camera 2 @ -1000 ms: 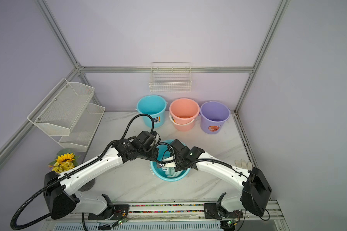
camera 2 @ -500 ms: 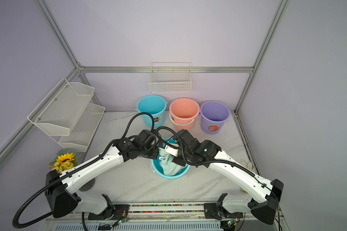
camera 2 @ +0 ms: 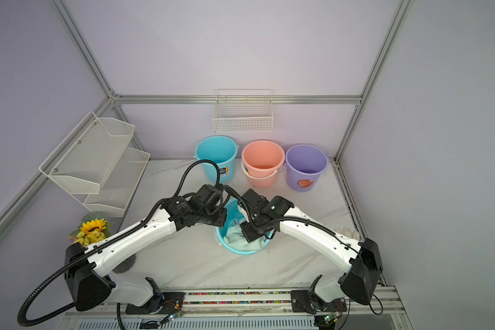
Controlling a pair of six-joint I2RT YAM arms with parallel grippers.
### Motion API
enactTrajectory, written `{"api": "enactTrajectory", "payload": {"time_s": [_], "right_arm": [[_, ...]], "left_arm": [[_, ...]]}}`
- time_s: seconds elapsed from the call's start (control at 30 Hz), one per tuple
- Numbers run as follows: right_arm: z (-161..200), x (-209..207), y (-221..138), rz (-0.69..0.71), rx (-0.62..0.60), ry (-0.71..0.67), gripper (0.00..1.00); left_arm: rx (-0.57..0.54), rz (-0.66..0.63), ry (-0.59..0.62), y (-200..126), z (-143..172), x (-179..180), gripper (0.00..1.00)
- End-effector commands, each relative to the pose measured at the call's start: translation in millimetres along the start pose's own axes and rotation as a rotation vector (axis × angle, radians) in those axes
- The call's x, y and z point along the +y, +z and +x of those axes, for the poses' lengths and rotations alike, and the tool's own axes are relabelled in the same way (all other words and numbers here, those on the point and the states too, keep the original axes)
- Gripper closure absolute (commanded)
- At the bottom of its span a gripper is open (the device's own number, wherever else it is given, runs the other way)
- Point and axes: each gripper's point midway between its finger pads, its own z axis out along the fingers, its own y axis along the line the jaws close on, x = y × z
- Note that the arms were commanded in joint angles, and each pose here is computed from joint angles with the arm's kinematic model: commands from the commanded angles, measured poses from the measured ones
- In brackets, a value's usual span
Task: Wipe the inside of the bucket with a cloth
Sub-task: Wipe the dirt from the inside of the bucket.
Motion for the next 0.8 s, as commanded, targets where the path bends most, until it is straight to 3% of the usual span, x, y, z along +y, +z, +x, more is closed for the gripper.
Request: {"api": "enactTrajectory", "payload": {"time_s": [0.0, 0.43, 0.77], "right_arm": [[12, 1, 24, -0.042, 0.104, 0.152, 1.0], [17, -20, 102, -0.004, 0.154, 0.239, 1.0], [20, -55, 153, 0.11, 0.062, 0.267, 1.0]], "left_arm": [[-0.086, 0.06, -0.026, -15, -27, -13, 1.0], [-0.08, 0.097, -0.039, -14, -26, -20, 1.0], [-0.079, 0.113, -0.044, -14, -26, -23, 1.0]]}}
